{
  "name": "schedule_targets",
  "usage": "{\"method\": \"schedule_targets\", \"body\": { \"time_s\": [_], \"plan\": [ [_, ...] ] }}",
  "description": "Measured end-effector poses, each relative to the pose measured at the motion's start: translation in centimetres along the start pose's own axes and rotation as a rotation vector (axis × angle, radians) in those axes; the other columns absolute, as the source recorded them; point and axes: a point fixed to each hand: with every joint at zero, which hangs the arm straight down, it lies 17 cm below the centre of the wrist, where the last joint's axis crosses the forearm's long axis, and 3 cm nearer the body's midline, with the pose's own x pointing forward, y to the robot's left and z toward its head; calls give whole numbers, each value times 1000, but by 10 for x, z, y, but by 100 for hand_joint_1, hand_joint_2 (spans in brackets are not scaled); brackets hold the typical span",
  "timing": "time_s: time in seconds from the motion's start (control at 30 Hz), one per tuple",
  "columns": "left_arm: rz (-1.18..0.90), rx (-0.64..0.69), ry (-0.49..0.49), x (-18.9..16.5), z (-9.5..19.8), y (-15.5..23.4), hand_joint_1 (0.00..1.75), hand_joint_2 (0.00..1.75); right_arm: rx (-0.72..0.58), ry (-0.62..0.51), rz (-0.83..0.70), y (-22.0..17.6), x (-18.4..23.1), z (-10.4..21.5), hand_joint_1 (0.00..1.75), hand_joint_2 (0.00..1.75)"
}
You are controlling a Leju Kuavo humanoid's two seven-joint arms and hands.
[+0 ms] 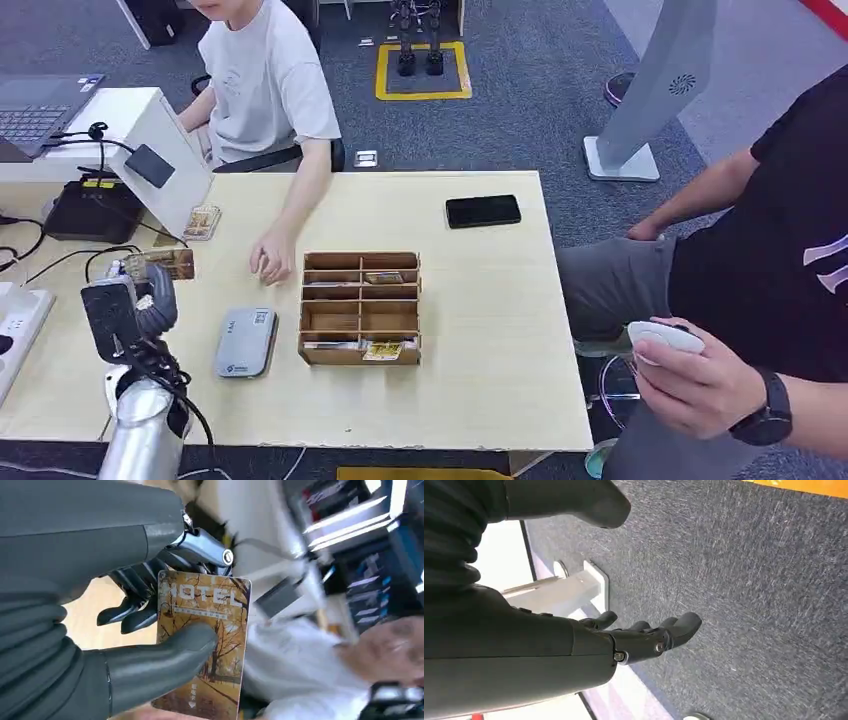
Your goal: Pass the card to the sensor for recognition and then transmit it.
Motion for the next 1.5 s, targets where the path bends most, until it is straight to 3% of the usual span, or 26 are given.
{"method": "schedule_targets", "body": {
  "time_s": [0.23, 0.47, 0.53, 0.63, 1.5],
  "plan": [
    [-466, 10, -363, 61, -12, -6, 175, 175, 26, -19, 21, 0, 10, -1, 0, 175],
    [-488, 5, -383, 64, -13, -8, 175, 175, 26, -22, 22, 0, 11, -1, 0, 175],
    [-558, -17, -451, 74, -15, -17, 175, 175, 31, -29, 25, -1, 14, -1, 0, 175],
    [-773, -84, -662, 97, -17, -46, 175, 175, 30, -47, 49, -2, 20, -2, 0, 175],
    [-786, -70, -642, 98, -26, -57, 175, 175, 24, -51, 44, -5, 23, -2, 0, 175]
  ]
}}
